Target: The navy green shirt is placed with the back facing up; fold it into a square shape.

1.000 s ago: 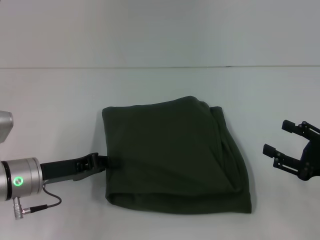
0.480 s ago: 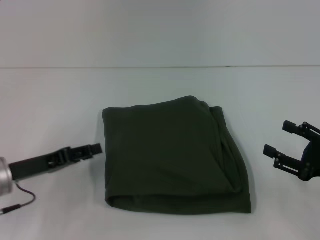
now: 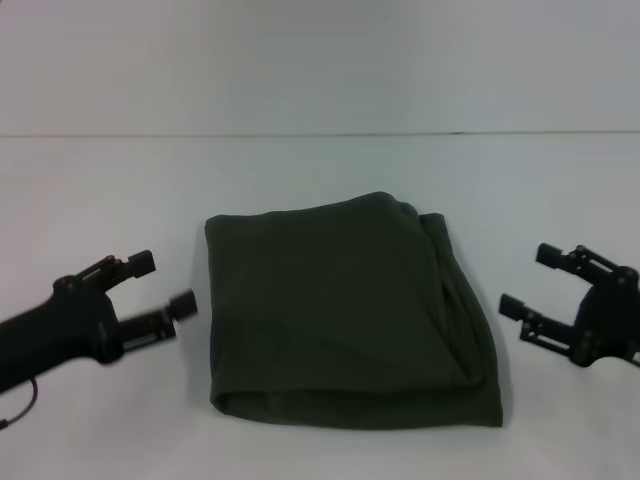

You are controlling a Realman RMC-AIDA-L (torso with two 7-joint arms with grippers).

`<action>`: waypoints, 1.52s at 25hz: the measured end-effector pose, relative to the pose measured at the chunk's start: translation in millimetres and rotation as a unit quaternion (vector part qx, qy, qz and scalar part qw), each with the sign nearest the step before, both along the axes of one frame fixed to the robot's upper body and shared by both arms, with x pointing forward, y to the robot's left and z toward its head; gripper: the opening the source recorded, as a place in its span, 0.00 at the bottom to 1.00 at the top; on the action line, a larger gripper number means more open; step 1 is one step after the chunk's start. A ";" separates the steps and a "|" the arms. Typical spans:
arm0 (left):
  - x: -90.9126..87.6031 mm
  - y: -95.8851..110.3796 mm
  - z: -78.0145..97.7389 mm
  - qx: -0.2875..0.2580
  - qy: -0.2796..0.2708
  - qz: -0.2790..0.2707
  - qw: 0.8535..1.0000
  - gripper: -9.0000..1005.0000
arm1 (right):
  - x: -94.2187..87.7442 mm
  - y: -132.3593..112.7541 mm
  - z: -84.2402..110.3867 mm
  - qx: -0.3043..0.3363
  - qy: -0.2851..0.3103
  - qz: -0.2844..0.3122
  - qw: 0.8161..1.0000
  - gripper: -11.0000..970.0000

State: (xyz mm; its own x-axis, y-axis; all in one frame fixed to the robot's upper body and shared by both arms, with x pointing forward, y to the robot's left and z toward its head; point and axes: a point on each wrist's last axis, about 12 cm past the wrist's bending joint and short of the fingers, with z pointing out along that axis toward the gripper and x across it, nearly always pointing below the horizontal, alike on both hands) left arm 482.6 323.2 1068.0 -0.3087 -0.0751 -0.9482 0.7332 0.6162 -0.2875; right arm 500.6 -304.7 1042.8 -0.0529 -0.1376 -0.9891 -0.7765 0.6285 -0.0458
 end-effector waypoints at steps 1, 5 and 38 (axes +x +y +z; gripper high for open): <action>-7.4 -3.6 -2.9 0.015 -0.039 -0.012 0.999 0.79 | -0.9 3.8 -2.0 0.000 -0.002 0.005 1.000 0.86; -27.7 -11.0 -15.4 0.062 -0.119 -0.042 0.990 0.92 | -7.2 14.8 -11.3 -0.001 0.007 0.022 1.000 0.86; -30.9 -10.8 -36.1 0.082 -0.015 -0.052 0.995 0.94 | -43.5 16.1 -43.5 -0.006 0.053 -0.010 0.999 0.86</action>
State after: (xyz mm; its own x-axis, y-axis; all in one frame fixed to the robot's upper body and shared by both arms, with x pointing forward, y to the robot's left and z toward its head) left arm 451.6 312.3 1031.8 -0.2781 0.1115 -0.9541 0.8021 0.5735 -0.1667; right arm 457.1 -288.6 999.3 -0.1604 -0.1475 -0.9760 -0.7649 0.6435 0.0285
